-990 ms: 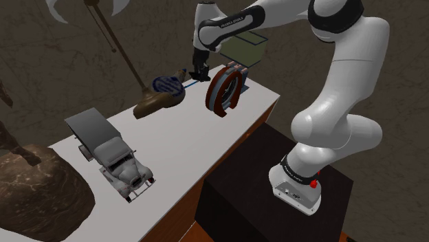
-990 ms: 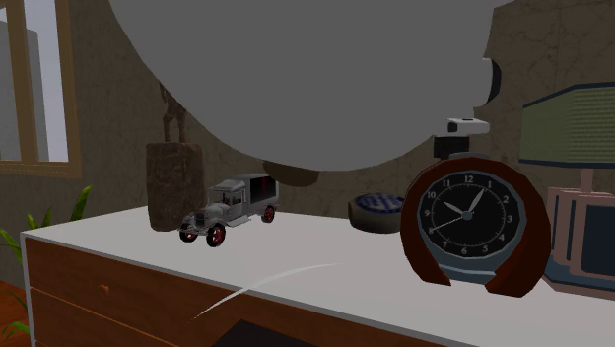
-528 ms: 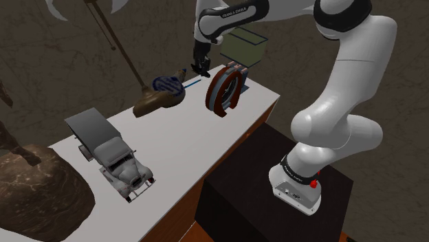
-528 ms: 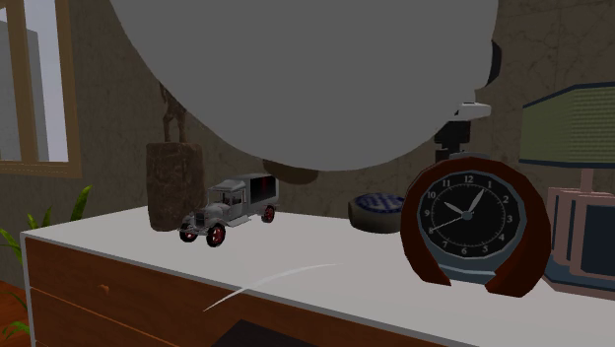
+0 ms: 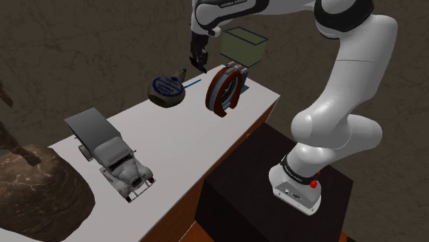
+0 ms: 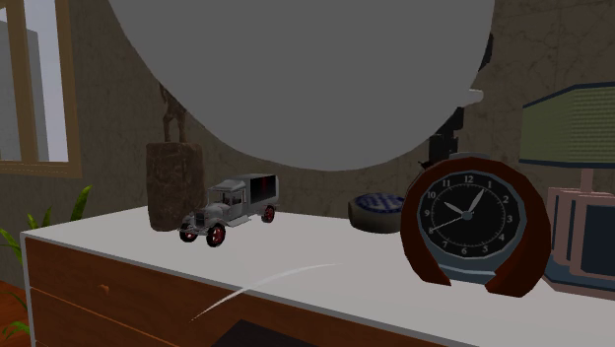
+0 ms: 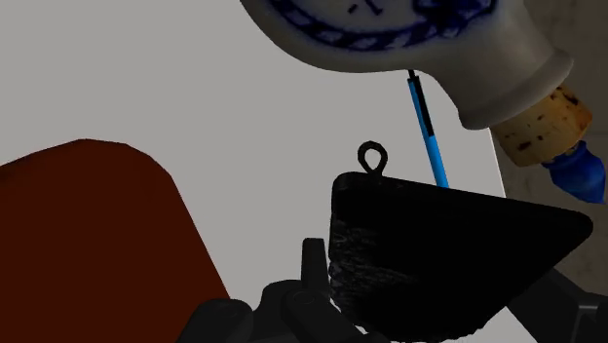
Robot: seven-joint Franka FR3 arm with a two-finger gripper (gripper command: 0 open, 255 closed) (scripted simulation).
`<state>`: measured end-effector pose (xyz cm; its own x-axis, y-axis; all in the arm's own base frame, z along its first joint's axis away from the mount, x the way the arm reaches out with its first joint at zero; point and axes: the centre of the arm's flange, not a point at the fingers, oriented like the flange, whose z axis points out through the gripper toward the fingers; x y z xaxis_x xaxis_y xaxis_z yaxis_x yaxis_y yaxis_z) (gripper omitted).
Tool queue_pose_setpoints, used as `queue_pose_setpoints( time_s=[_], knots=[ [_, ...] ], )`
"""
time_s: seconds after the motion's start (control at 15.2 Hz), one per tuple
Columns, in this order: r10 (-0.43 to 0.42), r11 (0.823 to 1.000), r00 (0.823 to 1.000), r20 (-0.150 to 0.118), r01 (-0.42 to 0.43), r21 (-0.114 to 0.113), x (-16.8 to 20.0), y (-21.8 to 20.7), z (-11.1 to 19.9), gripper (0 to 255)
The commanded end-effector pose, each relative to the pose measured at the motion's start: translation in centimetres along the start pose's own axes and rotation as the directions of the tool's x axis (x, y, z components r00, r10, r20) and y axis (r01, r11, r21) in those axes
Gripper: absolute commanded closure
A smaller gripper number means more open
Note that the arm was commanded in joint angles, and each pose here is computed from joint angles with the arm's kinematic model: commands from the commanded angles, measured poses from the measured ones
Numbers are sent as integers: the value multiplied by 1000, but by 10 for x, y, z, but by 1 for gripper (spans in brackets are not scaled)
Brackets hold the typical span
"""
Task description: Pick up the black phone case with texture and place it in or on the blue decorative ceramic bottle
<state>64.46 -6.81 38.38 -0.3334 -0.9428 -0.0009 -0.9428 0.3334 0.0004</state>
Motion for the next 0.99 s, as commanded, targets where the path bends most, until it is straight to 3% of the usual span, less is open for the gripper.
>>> queue_pose_setpoints(
  time_s=[0.0, 0.59, 0.92],
  knots=[
    [0, 1000, 1000, 0, 0, 0, -24, -3, -2, 255],
    [0, 1000, 1000, 0, 0, 0, -145, -19, -5, 255],
    [0, 1000, 1000, 0, 0, 0, -145, -19, 21, 255]
  ],
)
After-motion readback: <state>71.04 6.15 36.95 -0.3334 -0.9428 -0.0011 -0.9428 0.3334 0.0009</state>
